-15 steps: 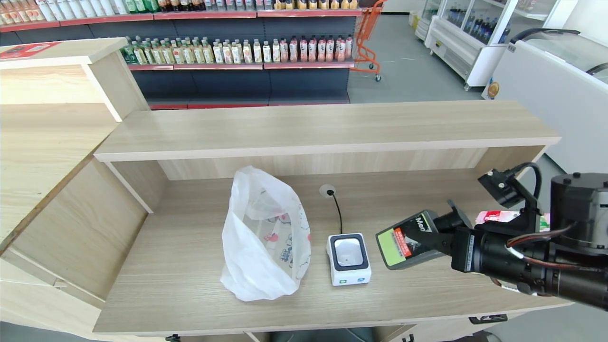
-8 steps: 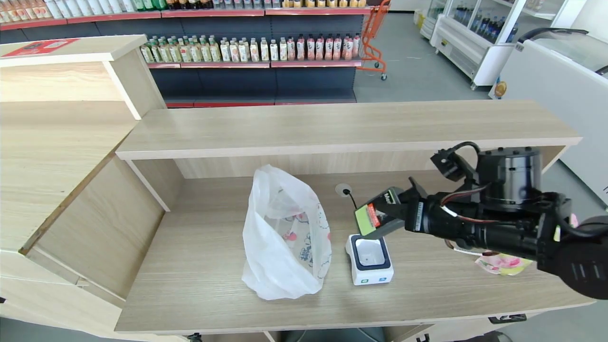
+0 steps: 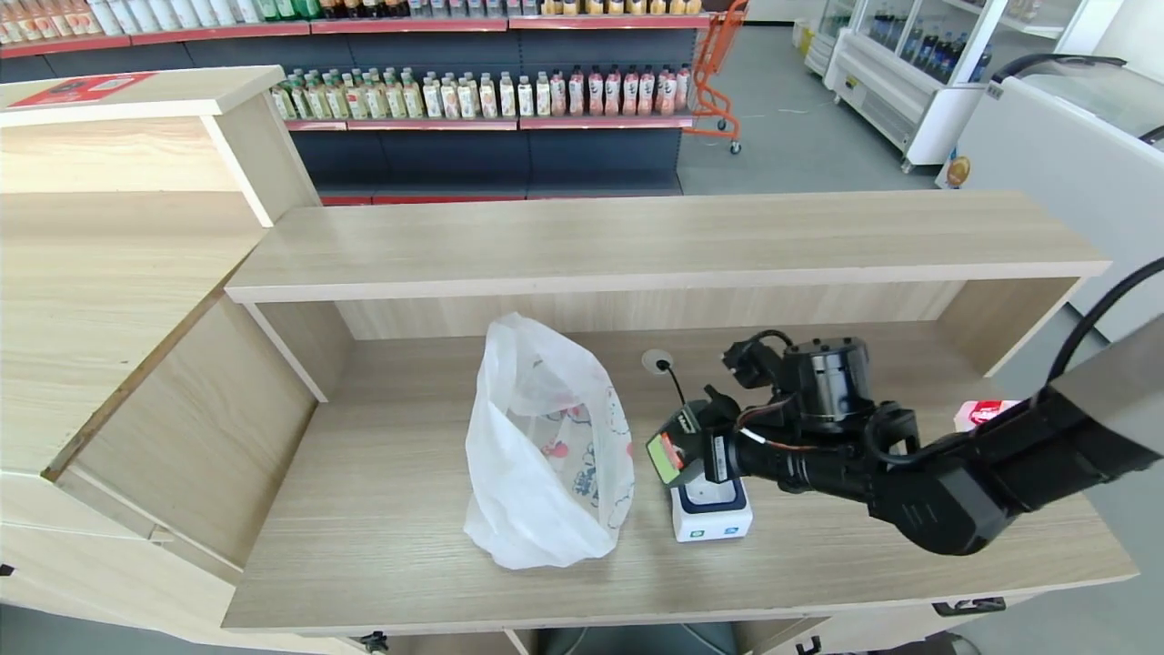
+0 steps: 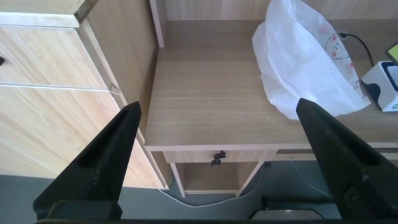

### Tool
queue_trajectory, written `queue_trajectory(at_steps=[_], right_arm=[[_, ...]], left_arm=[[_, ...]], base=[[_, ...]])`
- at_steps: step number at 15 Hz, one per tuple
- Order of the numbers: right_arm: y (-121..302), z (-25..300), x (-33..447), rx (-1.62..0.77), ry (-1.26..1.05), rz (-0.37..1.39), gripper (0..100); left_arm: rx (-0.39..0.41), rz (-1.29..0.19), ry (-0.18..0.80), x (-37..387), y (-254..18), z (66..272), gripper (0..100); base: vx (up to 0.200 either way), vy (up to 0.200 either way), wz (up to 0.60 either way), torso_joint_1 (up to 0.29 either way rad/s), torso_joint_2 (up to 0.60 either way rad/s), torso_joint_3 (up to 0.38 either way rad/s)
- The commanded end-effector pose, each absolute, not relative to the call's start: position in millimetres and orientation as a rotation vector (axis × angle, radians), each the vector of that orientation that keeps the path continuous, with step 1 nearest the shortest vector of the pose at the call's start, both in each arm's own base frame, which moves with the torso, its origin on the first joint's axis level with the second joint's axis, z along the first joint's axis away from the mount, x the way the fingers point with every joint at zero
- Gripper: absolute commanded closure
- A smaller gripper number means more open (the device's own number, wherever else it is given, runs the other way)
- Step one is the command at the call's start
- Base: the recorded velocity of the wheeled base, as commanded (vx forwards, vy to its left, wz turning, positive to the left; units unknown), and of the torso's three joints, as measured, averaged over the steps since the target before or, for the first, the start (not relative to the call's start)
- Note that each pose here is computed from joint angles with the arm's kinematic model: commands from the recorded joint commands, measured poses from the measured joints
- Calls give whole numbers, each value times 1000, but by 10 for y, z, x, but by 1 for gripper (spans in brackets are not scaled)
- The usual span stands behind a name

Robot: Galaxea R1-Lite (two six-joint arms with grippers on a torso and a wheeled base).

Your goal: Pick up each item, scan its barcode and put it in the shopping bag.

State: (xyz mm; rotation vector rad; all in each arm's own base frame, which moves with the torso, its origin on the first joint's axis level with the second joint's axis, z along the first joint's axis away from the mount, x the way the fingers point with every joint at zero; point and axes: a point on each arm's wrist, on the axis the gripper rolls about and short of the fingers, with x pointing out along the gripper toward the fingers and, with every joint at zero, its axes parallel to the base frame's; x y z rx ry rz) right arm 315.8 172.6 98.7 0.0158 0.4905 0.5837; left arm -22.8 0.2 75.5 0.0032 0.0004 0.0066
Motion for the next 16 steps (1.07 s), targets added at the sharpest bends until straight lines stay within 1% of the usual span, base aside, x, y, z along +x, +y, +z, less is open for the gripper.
queue_trajectory(at_steps=[1, 3, 5, 7, 9, 11, 12, 16], right_arm=[[1926, 657, 3342, -80, 521, 624, 100], [2099, 580, 3519, -146, 472, 658, 100], [2290, 606, 3624, -157, 427, 688, 100], [2459, 546, 3716, -190, 389, 714, 100], [2523, 419, 3814, -283, 359, 732, 100], [2544, 341, 3868, -354, 346, 690, 100], [2579, 297, 3894, -363, 344, 669, 100], [2698, 272, 3954, -354, 319, 683, 100]], left_arm=[[3, 6, 0, -228, 2, 755, 0], [3, 8, 0, -228, 2, 755, 0], [3, 8, 0, -228, 2, 755, 0], [3, 6, 0, -228, 2, 755, 0], [3, 6, 0, -228, 2, 755, 0], [3, 6, 0, -228, 2, 755, 0], [3, 6, 0, -228, 2, 755, 0], [3, 6, 0, -228, 2, 755, 0]], base=[[0, 0, 0, 0, 0, 0], [0, 0, 0, 0, 0, 0], [0, 0, 0, 0, 0, 0], [0, 0, 0, 0, 0, 0], [0, 0, 0, 0, 0, 0], [0, 0, 0, 0, 0, 0], [0, 0, 0, 0, 0, 0], [0, 0, 0, 0, 0, 0]])
